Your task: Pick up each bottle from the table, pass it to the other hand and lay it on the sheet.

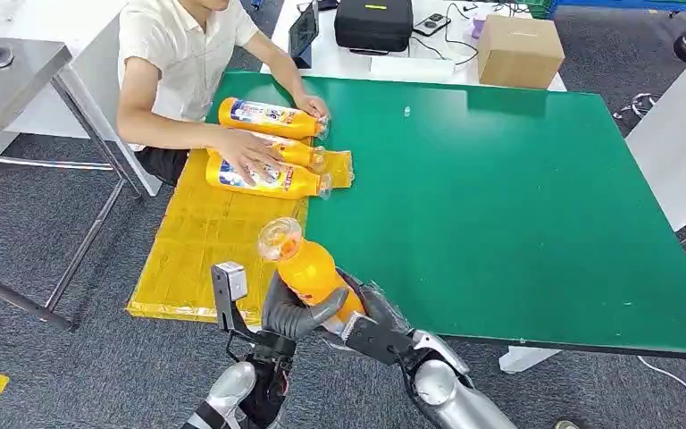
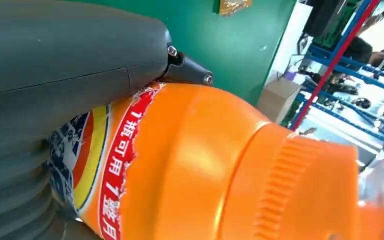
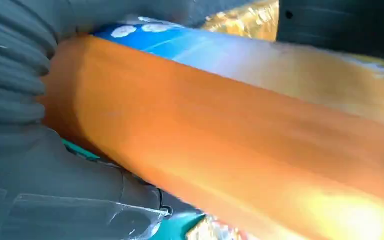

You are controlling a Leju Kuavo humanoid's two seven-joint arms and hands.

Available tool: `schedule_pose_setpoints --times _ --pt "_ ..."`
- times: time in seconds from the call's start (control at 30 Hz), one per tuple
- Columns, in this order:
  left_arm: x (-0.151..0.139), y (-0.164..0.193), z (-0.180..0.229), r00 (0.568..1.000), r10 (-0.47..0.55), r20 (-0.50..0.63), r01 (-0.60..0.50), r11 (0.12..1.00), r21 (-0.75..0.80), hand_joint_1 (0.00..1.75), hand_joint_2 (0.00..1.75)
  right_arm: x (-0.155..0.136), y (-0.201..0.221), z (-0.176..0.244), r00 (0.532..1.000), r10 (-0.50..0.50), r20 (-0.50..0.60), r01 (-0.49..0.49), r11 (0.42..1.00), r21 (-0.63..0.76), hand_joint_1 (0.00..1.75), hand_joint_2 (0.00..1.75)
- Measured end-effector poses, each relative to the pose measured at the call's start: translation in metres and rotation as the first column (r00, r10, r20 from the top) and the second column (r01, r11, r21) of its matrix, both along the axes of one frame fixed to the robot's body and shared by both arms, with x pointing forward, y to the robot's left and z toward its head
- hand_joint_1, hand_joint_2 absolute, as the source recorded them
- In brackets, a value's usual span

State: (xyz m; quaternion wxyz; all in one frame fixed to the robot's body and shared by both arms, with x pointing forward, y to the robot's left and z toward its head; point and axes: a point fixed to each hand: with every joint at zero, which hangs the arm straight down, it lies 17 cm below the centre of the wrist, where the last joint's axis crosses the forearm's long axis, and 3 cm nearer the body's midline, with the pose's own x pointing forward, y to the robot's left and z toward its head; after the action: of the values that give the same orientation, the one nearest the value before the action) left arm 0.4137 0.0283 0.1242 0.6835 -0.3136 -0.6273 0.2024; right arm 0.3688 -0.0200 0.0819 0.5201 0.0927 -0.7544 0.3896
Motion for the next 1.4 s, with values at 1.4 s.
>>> schedule_pose_setpoints --times 1.4 --pt "0.114 0.075 -0.036 0.958 -0.200 0.204 -0.229 -0.113 0.967 1.61 1.75 0.032 -0.147 0.101 0.643 -0.688 0.336 0.624 0.725 0.292 0.00 0.00"
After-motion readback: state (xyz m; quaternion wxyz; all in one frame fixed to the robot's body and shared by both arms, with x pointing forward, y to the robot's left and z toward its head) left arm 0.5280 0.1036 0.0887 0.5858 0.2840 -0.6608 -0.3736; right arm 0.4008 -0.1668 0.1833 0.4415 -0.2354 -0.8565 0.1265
